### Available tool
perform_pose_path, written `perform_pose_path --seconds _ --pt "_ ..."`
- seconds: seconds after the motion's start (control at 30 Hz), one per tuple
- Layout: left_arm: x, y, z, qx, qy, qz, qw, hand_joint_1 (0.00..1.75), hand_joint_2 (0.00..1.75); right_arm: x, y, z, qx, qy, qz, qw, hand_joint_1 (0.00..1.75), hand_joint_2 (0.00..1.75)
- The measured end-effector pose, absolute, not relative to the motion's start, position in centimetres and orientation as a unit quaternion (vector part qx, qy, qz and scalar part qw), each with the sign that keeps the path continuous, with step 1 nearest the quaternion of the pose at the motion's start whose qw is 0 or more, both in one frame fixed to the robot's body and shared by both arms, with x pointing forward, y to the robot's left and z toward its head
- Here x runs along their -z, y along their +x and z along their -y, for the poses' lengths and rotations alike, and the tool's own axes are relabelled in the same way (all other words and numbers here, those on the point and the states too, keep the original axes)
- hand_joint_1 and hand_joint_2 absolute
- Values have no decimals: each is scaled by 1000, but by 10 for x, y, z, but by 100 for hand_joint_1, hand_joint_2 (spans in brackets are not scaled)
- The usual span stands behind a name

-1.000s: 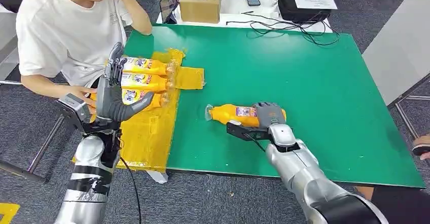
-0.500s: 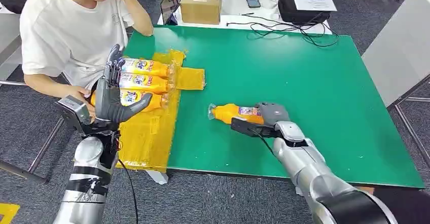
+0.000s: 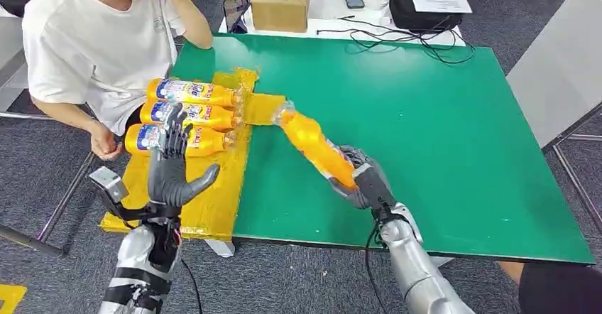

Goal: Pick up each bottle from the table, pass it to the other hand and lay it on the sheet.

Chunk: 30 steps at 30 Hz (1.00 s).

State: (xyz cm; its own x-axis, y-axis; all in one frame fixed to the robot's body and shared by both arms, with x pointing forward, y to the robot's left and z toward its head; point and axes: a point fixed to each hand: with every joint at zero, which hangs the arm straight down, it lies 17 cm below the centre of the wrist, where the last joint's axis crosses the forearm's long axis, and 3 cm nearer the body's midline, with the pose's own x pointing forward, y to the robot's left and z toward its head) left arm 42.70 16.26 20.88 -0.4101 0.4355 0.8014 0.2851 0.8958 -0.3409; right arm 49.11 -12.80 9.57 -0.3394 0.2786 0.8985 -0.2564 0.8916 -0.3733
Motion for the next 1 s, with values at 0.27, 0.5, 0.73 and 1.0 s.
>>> perform_pose_path --seconds 0.27,0.5,0.73,1.0 --pt "-201 412 -154 -84 -224 829 505 0 175 -115 482 132 -212 -10 805 553 175 175" --pt "-178 399 -153 -124 -248 799 533 0 175 -118 475 141 -188 -21 814 550 175 175" --pt "-157 383 -123 -70 -248 785 563 0 175 -130 463 139 -170 -12 826 538 175 175" --pt "-144 393 -54 -56 -327 726 602 0 175 -162 447 81 -183 46 844 502 175 175"
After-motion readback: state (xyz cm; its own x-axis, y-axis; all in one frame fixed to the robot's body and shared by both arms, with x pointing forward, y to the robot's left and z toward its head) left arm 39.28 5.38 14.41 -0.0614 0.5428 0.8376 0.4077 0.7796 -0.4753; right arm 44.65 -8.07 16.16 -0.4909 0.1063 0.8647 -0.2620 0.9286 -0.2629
